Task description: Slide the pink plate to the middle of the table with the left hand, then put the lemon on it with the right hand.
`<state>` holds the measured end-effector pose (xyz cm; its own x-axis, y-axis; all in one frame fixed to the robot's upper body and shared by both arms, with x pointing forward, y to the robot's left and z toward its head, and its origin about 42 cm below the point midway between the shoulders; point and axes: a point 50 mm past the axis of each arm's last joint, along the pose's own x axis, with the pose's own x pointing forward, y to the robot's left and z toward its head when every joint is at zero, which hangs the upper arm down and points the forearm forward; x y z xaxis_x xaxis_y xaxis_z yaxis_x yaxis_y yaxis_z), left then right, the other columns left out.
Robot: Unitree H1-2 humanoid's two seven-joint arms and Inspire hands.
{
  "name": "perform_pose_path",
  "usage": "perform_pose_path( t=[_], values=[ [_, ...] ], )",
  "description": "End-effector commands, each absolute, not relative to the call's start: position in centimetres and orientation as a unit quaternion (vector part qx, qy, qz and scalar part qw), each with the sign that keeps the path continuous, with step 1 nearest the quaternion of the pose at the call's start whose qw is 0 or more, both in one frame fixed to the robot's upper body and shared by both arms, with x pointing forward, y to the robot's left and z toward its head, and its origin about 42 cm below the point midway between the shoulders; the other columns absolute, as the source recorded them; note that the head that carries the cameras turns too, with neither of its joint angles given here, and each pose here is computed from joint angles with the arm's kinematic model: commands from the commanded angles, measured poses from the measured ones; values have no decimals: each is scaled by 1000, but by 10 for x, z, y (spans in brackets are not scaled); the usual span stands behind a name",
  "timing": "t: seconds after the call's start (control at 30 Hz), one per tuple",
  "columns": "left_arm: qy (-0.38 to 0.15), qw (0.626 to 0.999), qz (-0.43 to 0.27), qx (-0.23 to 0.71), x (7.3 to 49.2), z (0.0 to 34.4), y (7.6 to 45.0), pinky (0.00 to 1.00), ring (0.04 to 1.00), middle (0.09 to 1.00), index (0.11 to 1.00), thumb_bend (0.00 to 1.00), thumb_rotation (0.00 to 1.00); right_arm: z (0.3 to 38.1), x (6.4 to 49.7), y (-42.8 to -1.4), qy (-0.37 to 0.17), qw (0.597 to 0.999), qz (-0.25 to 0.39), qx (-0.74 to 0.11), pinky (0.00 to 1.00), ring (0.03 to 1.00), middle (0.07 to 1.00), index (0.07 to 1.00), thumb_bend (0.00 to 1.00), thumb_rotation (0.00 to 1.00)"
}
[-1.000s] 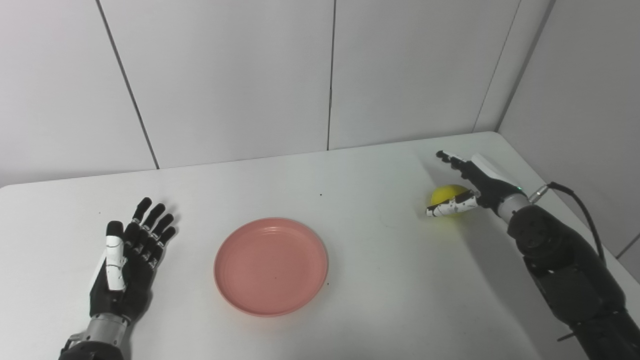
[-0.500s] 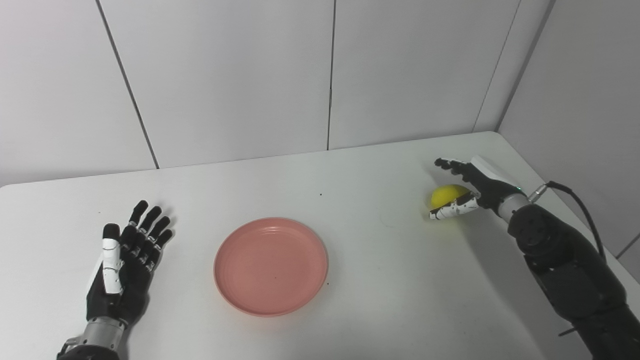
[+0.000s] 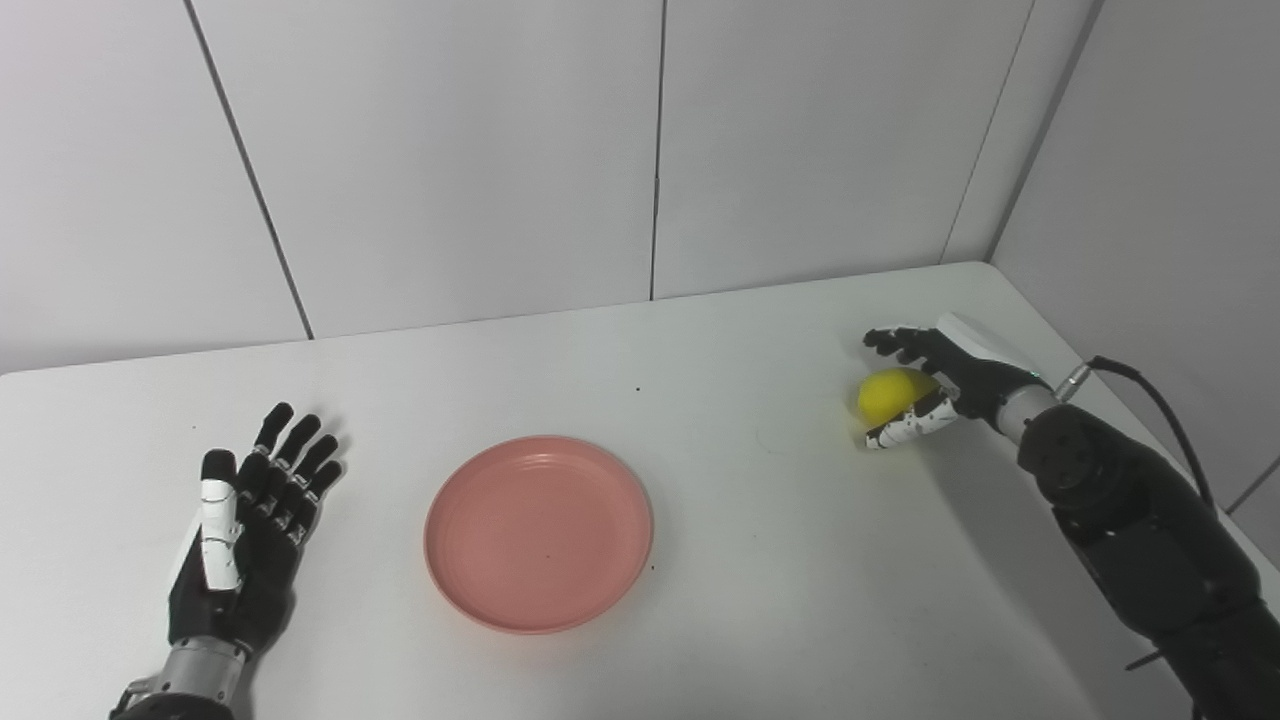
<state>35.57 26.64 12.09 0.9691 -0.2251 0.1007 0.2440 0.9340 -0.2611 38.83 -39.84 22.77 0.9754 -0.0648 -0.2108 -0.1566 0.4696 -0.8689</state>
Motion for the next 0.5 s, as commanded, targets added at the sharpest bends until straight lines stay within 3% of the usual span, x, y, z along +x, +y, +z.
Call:
perform_pose_path(
  t=[0.0, 0.2, 0.47],
  values=[
    [-4, 983, -106, -146, 340, 99, 275, 954, 940, 957, 954, 723, 951, 256, 395, -404, 70, 842, 6, -536, 782, 805, 814, 816, 992, 142],
    [-4, 983, -105, -151, 339, 99, 274, 951, 939, 956, 953, 724, 940, 252, 395, -405, 70, 842, 11, -535, 745, 767, 783, 800, 973, 124],
    [-3, 983, -105, -150, 339, 99, 275, 949, 937, 955, 951, 735, 936, 247, 399, -408, 80, 833, 9, -548, 767, 769, 782, 772, 913, 122]
  ],
)
